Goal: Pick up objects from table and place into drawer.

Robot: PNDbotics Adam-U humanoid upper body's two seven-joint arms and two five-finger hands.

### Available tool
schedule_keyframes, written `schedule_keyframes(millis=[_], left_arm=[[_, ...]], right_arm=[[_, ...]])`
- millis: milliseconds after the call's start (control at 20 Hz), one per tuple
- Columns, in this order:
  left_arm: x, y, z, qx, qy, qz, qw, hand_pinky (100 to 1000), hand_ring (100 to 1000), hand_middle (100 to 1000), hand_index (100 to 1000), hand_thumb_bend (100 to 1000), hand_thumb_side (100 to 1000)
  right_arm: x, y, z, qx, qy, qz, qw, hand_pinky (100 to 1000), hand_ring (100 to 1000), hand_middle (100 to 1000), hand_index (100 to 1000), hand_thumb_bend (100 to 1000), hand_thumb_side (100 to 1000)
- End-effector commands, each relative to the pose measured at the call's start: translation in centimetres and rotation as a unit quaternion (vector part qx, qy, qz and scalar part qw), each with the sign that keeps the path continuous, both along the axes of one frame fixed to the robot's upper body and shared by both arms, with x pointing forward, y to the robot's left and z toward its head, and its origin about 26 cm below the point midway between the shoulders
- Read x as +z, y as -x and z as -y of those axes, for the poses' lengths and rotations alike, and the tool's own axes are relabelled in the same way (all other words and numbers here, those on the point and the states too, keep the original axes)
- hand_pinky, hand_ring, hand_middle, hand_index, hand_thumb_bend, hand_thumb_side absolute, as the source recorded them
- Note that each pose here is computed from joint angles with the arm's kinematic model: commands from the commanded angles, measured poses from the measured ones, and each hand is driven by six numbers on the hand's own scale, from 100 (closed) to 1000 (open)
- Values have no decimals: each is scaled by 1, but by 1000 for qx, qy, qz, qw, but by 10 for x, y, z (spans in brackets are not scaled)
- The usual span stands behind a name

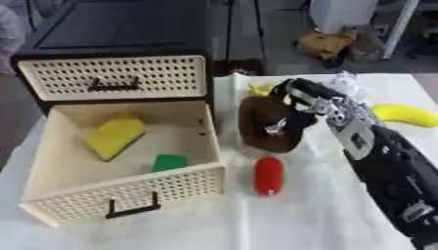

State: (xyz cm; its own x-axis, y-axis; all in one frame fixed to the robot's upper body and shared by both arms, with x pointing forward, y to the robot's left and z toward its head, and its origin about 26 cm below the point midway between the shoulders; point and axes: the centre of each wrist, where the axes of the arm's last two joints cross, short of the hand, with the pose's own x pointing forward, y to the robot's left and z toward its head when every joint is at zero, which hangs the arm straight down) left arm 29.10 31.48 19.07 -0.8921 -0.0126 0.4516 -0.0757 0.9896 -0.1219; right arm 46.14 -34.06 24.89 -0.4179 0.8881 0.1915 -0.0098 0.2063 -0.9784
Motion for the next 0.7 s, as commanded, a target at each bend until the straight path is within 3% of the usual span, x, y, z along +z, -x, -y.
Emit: schedule_keyframes(millis=[50,400,700], left_arm=[[8,3,-2,0,-11,11,1000,309,507,503,794,105,989],[9,4,-5,1,-10,10,1000,315,511,507,795,106,988],[9,4,-7,2,-8,8,1000,320,514,509,796,107,987]], right_arm=[[33,8,5,-1,-8,31,999,570,754,544,681,494,530],[58,19,-1,19,-35,48,998,562,754,540,676,495,550],[81,32,-17,62,-41,50,996,562,756,541,675,501,562]])
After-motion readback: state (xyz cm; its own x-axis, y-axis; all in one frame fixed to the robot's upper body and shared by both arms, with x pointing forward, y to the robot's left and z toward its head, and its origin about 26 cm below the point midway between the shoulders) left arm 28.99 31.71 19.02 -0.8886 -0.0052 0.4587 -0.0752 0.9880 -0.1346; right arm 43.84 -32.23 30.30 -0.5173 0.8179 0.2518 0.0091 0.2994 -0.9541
